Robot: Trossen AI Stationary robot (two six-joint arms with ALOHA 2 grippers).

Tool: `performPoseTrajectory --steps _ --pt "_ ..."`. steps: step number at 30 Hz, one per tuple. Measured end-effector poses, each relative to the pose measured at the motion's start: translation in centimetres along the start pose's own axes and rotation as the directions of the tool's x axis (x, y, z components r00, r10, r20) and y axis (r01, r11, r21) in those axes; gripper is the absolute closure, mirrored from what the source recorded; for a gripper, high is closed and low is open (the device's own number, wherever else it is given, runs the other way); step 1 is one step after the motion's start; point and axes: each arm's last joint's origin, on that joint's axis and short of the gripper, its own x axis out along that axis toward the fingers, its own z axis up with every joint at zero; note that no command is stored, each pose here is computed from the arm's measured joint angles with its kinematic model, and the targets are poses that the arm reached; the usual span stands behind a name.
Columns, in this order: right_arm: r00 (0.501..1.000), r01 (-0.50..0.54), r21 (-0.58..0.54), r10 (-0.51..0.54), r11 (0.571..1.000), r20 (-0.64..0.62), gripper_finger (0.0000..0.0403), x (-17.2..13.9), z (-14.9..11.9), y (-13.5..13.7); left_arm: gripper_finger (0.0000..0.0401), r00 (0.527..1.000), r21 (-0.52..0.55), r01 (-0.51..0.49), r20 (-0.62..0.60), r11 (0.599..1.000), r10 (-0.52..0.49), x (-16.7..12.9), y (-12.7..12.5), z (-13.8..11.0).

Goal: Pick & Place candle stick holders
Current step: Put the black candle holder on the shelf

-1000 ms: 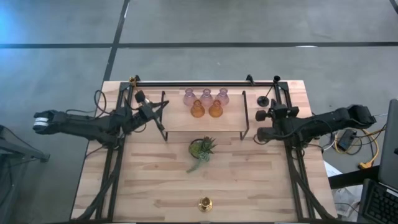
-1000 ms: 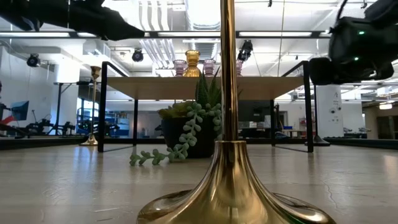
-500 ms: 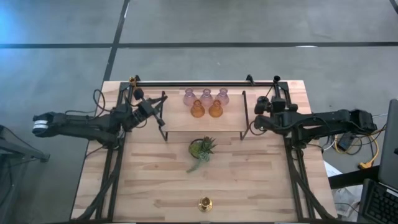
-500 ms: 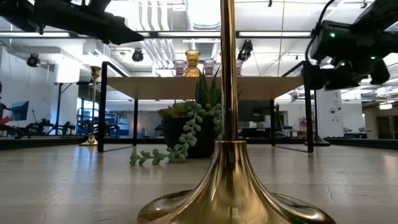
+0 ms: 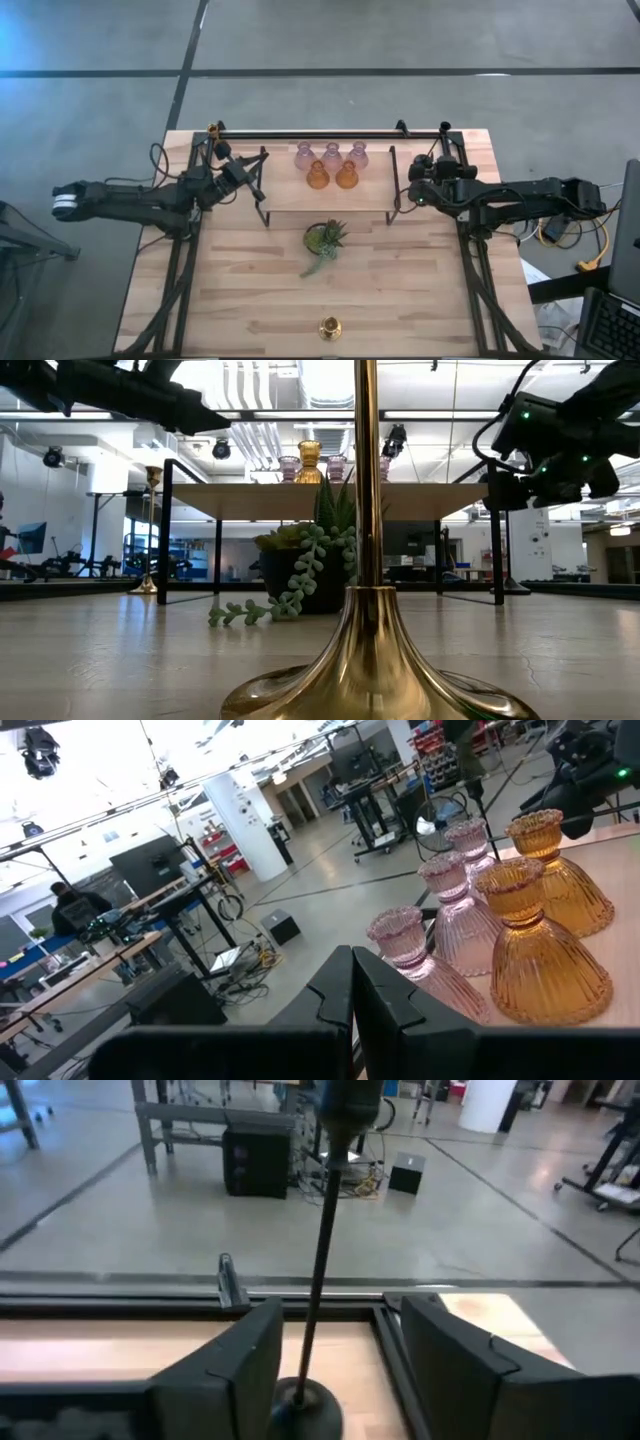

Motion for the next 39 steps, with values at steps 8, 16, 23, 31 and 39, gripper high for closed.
performPoseTrajectory --steps 8,16,23,31,39 --pt "0.999 -0.001 -0.017 0.001 1.000 -0.038 0.0188 0.28 -0.13 -0.08 0.0394 1.000 0.007 -0.010 -0.013 1.000 0.011 0.08 0.09 -0.37" --pt "0.999 0.028 -0.016 -0.028 0.999 -0.044 0.0186 0.74 -0.25 -0.31 0.0394 1.000 -0.003 -0.028 -0.011 1.000 0.028 0.19 0.34 -0.39" --pt "0.998 0.018 -0.026 -0.019 1.000 -0.059 0.0186 0.74 -0.30 -0.27 0.0394 1.000 -0.022 -0.029 -0.011 0.999 0.029 0.18 0.35 -0.38" --pt "0.999 -0.002 -0.037 0.000 0.999 -0.048 0.0186 0.77 -0.01 0.21 0.0394 1.000 -0.026 -0.029 -0.011 0.999 0.029 0.18 0.35 -0.38" --pt "0.999 -0.005 -0.042 0.003 0.999 -0.045 0.0186 0.96 0.21 0.45 0.0394 1.000 -0.027 -0.029 -0.011 0.999 0.029 0.18 0.35 -0.38"
